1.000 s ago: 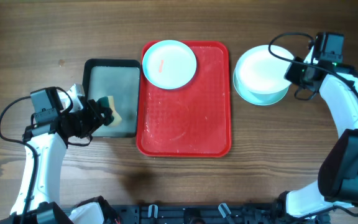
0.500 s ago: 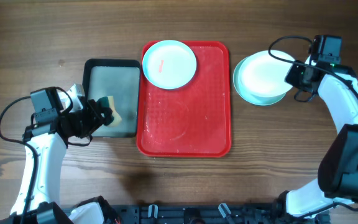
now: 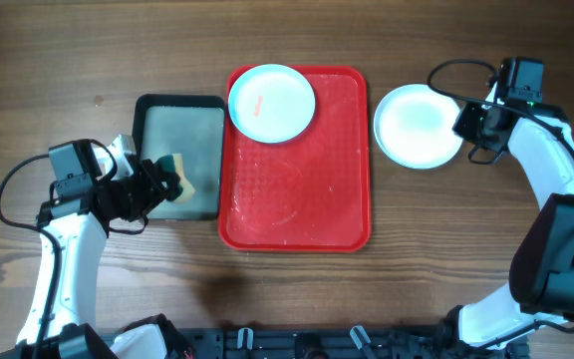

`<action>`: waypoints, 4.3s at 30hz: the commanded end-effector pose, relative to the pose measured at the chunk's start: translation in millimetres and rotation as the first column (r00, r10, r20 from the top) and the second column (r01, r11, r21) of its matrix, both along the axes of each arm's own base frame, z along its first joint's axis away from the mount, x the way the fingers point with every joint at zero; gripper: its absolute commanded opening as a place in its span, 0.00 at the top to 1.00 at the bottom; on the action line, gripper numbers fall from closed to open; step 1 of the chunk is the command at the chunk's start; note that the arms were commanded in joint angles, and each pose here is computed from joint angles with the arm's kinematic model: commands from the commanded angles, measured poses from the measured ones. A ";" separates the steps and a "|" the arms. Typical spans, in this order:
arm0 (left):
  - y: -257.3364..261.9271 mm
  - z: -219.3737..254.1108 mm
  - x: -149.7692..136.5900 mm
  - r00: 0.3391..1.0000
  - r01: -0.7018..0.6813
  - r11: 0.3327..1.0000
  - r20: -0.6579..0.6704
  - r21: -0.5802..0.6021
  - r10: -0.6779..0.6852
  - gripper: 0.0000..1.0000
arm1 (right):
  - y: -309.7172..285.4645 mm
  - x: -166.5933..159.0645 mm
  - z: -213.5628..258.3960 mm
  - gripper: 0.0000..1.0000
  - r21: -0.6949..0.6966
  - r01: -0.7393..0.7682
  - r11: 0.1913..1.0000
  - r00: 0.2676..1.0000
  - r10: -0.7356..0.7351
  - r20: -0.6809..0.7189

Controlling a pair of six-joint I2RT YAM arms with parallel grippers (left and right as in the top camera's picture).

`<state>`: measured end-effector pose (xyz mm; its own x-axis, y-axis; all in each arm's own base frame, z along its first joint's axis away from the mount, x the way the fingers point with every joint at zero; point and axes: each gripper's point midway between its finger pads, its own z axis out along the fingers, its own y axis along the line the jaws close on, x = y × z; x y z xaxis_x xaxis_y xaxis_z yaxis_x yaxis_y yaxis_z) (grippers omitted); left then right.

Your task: Clean dirty plates on tray and stack at the side

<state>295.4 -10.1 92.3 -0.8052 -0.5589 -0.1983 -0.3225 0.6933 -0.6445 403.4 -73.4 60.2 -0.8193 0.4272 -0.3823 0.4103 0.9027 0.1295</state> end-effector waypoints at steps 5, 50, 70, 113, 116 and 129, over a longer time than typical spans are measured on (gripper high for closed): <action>0.3 5.3 1.2 0.999 0.017 1.000 0.032 0.011 -0.017 0.96 | 21.0 0.1 -7.8 0.44 0.084 -0.112 0.990 0.994 0.112 -0.001; 0.3 5.1 0.8 0.999 0.017 1.000 0.030 0.011 -0.017 0.96 | 299.0 69.9 2.2 0.57 -0.052 -0.454 0.889 0.795 0.431 0.427; 0.7 5.7 2.0 0.999 0.017 1.000 0.037 0.013 -0.017 0.96 | 306.3 82.9 -51.9 0.54 -0.049 -0.456 0.889 0.793 0.430 0.432; -76.1 100.7 70.6 0.943 0.102 0.931 0.262 0.351 -0.203 0.96 | 282.6 -67.9 -19.2 0.34 0.241 -0.539 0.807 0.819 0.569 -0.075; -94.6 112.2 74.2 0.937 0.153 0.924 0.246 0.351 -0.248 0.96 | 293.2 -71.1 -8.7 0.09 0.339 -0.628 0.700 0.743 0.670 -0.007; -140.3 64.5 79.3 0.927 0.373 0.863 -0.105 0.341 -0.360 0.96 | 247.5 -59.3 3.1 0.00 0.512 -0.511 0.691 0.809 0.588 0.014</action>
<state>375.8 -136.4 174.4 -0.9285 -0.1577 -0.3362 -0.0291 0.9334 -0.3576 343.7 166.0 44.9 -0.9946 -0.0061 -0.1037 -0.0570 0.8662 0.4964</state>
